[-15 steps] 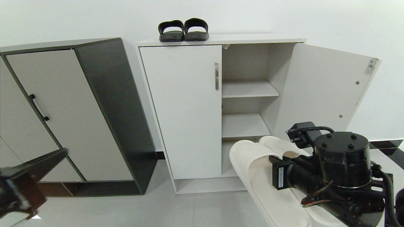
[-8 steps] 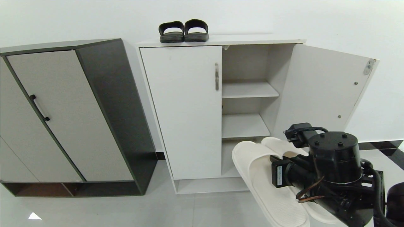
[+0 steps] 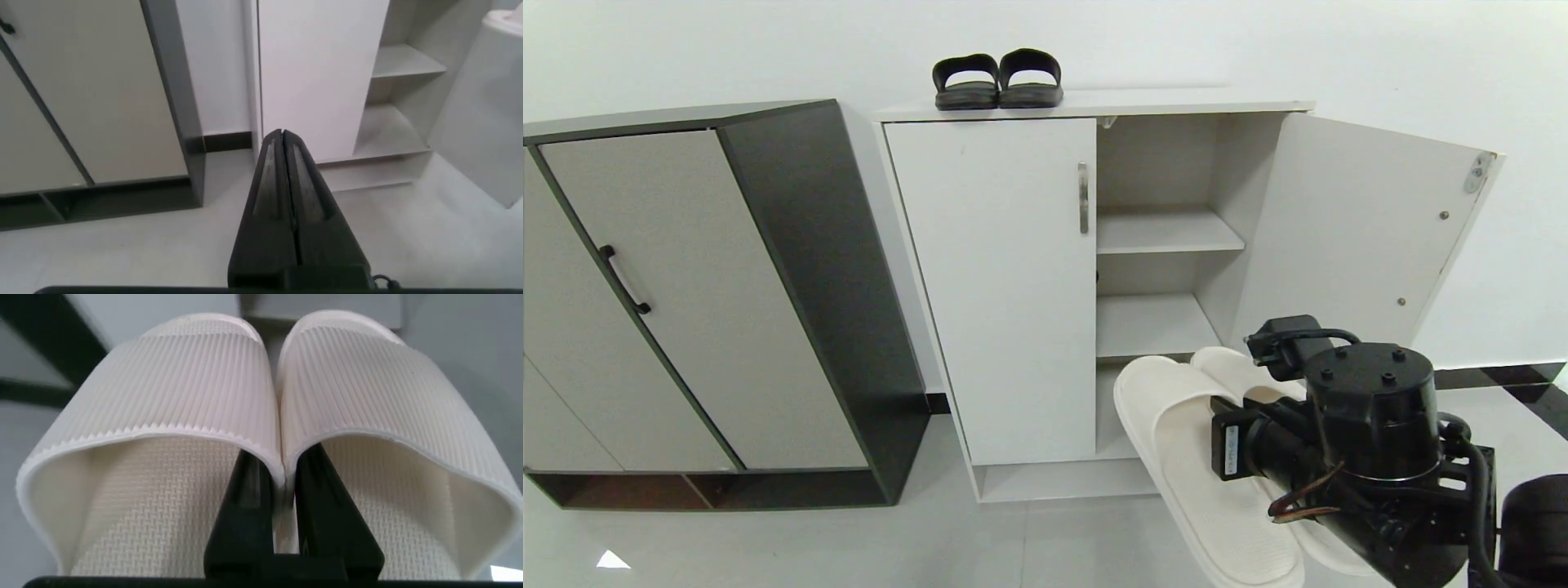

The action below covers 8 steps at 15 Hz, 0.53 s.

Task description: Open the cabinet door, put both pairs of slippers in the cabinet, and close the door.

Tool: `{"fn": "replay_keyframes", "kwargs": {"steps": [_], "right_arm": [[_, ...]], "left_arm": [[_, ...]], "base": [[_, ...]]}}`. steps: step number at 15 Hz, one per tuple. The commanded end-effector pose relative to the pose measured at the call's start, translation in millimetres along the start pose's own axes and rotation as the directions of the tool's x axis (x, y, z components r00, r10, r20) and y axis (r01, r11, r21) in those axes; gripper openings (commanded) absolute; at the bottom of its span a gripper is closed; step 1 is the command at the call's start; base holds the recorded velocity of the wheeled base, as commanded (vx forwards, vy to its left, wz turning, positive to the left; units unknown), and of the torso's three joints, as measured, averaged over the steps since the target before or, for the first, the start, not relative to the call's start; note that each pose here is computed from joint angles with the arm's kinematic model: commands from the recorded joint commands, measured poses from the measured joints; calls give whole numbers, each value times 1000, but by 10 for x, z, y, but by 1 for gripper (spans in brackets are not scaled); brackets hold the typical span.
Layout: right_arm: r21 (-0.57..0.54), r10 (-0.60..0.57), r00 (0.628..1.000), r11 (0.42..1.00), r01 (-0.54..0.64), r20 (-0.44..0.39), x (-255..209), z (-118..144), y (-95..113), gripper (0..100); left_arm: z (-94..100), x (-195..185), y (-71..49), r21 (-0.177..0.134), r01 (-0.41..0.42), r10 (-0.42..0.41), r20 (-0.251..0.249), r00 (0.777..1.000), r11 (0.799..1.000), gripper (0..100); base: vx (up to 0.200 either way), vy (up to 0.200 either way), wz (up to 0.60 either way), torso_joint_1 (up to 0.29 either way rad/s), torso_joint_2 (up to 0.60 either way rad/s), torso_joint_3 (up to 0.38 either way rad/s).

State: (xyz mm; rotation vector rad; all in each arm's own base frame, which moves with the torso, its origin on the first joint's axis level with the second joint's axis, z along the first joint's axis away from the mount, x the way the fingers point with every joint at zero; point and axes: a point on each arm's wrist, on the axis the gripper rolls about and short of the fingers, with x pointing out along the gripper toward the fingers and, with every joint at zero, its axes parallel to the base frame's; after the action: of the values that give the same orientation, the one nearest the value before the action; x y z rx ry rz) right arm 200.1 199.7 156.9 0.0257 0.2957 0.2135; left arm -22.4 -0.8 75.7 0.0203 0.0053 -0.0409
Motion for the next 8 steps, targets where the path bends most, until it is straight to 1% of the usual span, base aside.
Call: {"fn": "replay_keyframes", "kwargs": {"steps": [1, 2, 3, 5, 8], "right_arm": [[19, -86, 996, 996, 85, 38, 257, 7, 155, 0], [37, -96, 993, 995, 94, 62, 348, 45, 222, 0], [39, -104, 992, 994, 102, 67, 417, 54, 263, 0], [46, -149, 986, 988, 146, 79, 551, 60, 301, 0], [49, -152, 985, 988, 148, 88, 577, 93, 313, 0]], "left_arm": [[-2, -3, 0, -2, -1, 1, 4, 1000, 1000, 0], [-2, -3, 0, -2, -3, 3, 4, 1000, 1000, 0], [-1, -3, 0, -2, -3, 3, 6, 1000, 1000, 0], [-2, -3, 0, -2, -3, 3, 4, 1000, 1000, 0], [-2, -3, 0, -2, -3, 3, 4, 1000, 1000, 0]], "base": [[0, 0, 0, 0, 0, 0], [0, 0, 0, 0, 0, 0], [0, 0, 0, 0, 0, 0], [0, -200, 0, -2, 2, 0], [0, -200, 0, 9, 4, 1]]}}
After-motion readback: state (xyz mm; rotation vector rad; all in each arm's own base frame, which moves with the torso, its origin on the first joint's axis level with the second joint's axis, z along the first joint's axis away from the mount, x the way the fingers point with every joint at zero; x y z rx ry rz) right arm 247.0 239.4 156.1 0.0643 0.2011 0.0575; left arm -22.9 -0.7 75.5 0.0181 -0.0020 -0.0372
